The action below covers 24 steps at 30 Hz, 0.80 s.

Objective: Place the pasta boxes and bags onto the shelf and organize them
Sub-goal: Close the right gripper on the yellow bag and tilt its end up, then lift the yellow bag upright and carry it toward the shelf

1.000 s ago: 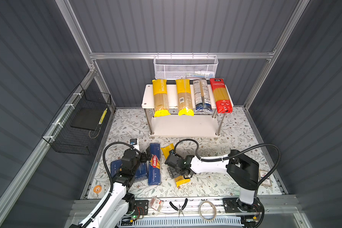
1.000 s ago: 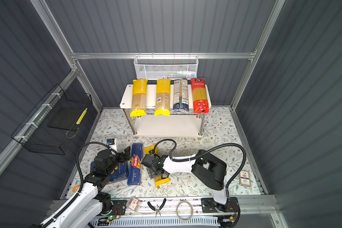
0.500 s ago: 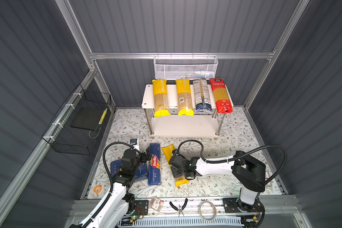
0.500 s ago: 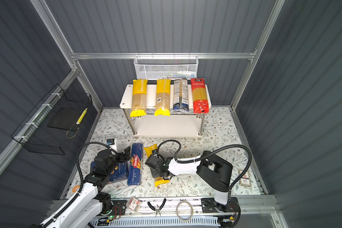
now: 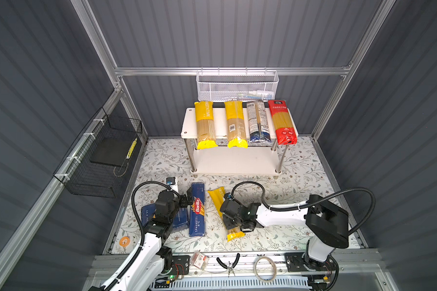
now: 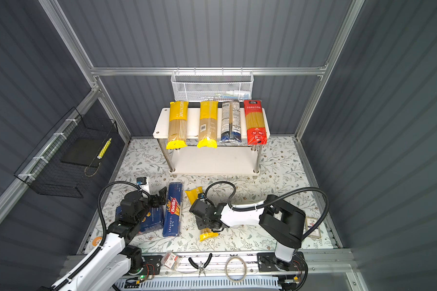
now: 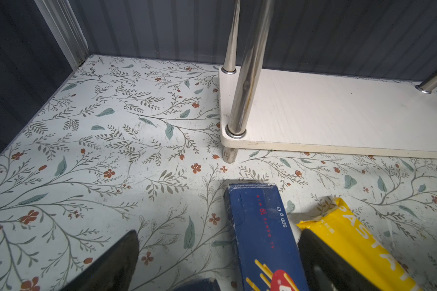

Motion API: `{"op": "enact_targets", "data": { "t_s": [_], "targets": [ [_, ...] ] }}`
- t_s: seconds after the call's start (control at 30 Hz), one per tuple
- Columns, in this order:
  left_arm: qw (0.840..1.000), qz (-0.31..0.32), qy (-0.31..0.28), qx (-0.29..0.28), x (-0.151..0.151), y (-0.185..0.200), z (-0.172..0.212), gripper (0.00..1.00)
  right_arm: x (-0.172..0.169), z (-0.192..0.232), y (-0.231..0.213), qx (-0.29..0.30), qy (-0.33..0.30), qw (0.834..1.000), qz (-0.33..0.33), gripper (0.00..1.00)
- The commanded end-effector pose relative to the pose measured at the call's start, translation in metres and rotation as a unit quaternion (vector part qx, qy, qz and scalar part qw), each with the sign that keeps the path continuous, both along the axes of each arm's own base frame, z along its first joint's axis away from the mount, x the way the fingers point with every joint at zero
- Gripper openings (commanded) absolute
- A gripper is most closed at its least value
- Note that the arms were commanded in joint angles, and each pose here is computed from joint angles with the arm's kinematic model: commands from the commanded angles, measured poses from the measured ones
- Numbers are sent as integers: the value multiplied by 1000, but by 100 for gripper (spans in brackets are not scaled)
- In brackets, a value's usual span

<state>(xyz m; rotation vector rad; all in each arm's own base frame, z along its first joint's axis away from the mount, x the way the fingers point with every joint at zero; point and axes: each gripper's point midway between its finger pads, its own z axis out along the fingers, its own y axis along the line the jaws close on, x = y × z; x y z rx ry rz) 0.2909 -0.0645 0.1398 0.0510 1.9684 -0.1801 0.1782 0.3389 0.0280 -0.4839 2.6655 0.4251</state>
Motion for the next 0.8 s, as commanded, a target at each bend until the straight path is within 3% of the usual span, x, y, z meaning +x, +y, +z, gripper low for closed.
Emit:
{"op": "enact_targets", "data": {
  "t_s": [0.0, 0.17, 0.77],
  "targets": [
    [1000, -9, -21, 1, 3, -3, 15, 99, 3, 11, -21, -10, -20, 999, -32, 29],
    [1000, -8, -21, 1, 4, -3, 16, 99, 8, 31, -34, 18, -55, 997, -53, 21],
    [1000, -11, -21, 1, 3, -4, 16, 99, 24, 79, -96, 59, -118, 984, -116, 12]
  ]
}}
